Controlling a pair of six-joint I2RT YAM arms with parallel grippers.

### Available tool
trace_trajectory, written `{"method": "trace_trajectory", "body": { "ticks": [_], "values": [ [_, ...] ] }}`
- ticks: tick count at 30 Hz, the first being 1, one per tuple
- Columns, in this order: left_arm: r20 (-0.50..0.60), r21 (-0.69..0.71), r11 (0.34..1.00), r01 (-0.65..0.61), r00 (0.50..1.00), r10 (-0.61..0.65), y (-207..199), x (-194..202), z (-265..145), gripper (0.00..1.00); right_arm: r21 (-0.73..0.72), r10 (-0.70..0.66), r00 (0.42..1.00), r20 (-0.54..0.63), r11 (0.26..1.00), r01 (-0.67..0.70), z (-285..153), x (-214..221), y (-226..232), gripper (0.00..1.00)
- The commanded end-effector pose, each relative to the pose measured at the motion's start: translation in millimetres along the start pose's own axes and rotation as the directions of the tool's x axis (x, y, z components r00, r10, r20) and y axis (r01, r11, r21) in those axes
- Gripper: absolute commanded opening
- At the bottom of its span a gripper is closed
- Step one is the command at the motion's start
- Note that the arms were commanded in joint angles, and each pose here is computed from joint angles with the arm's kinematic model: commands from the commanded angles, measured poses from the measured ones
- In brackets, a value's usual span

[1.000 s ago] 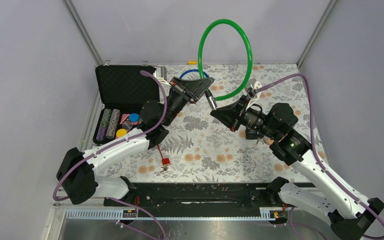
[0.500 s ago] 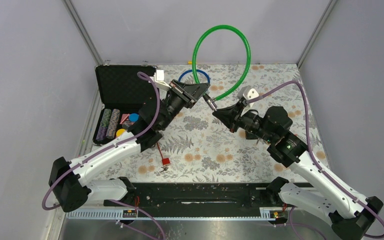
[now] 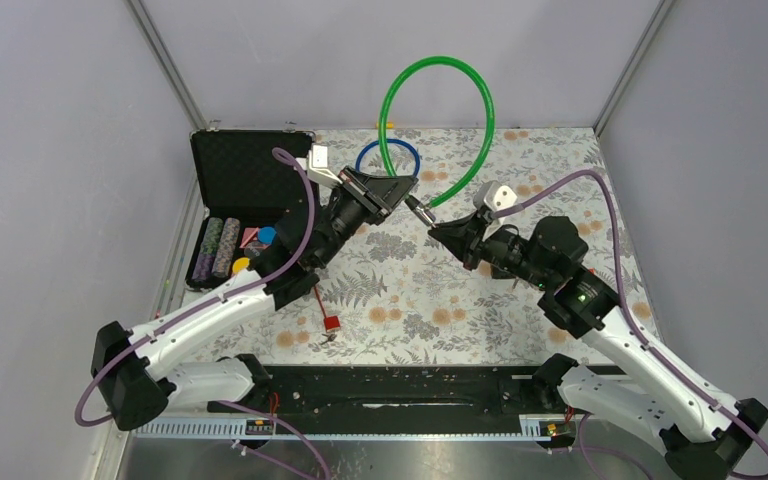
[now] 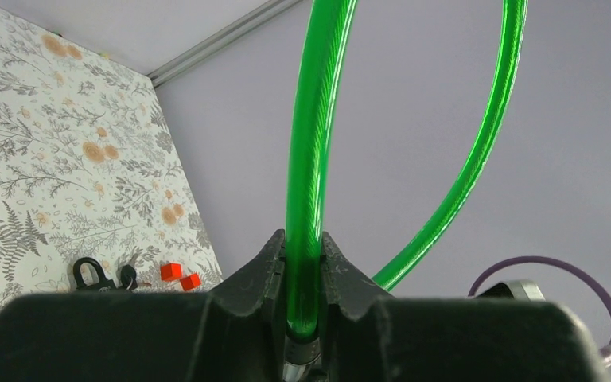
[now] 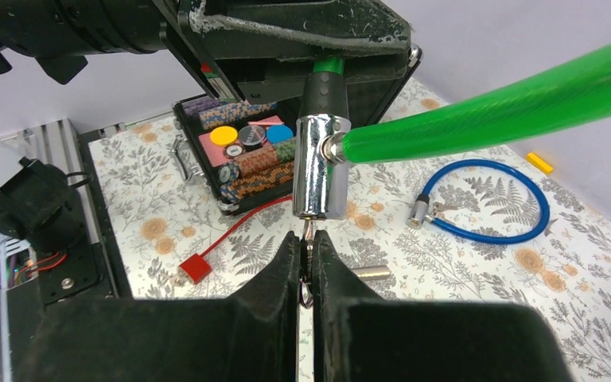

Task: Lock with the key
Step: Lock the lock, then place the lock at the center of the board.

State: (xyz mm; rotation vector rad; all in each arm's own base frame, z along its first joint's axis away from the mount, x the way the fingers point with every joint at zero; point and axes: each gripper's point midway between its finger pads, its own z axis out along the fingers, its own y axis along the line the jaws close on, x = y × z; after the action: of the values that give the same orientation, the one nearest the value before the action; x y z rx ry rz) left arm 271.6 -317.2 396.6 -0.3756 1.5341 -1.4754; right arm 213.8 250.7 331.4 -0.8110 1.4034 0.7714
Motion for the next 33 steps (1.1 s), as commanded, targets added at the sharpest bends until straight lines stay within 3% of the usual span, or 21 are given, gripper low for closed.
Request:
{"method": "trace_trajectory", "body": {
  "ticks": [1, 11, 19, 26, 28, 33],
  "values": [
    [0.253, 0.153, 0.986, -0.059, 0.967, 0.019, -57, -70, -21, 0.0, -0.053, -0.016, 0.999, -0.033, 0.998, 0.014, -21, -19, 14, 0.0],
    [0.354, 0.178, 0.933, -0.314, 0.905, 0.237, -74, -86, -41, 0.0, -0.186, 0.139, 0.968, -0.21, 0.966, -0.179, -25, -14, 45, 0.0],
    [0.315, 0.05, 0.918, -0.393, 0.879, 0.359, -41, -78, -28, 0.0, 0.034, 0.25, 0.961, -0.12, 0.968, -0.248, -24, -28, 14, 0.0],
    [0.099, -0.115, 0.875, -0.47, 0.871, 0.481, 26, -39, 16, 0.0, 0.301, 0.336, 0.941, 0.036, 0.894, -0.331, -23, -39, -35, 0.0],
    [-0.015, -0.196, 0.847, -0.495, 0.865, 0.502, 62, -21, 30, 0.0, 0.399, 0.368, 0.926, 0.078, 0.84, -0.367, -21, -38, -55, 0.0],
    [-0.233, -0.214, 0.852, -0.478, 0.872, 0.431, 125, 15, 63, 0.0, 0.577, 0.463, 0.877, 0.13, 0.684, -0.447, -12, -12, -101, 0.0]
  ]
}}
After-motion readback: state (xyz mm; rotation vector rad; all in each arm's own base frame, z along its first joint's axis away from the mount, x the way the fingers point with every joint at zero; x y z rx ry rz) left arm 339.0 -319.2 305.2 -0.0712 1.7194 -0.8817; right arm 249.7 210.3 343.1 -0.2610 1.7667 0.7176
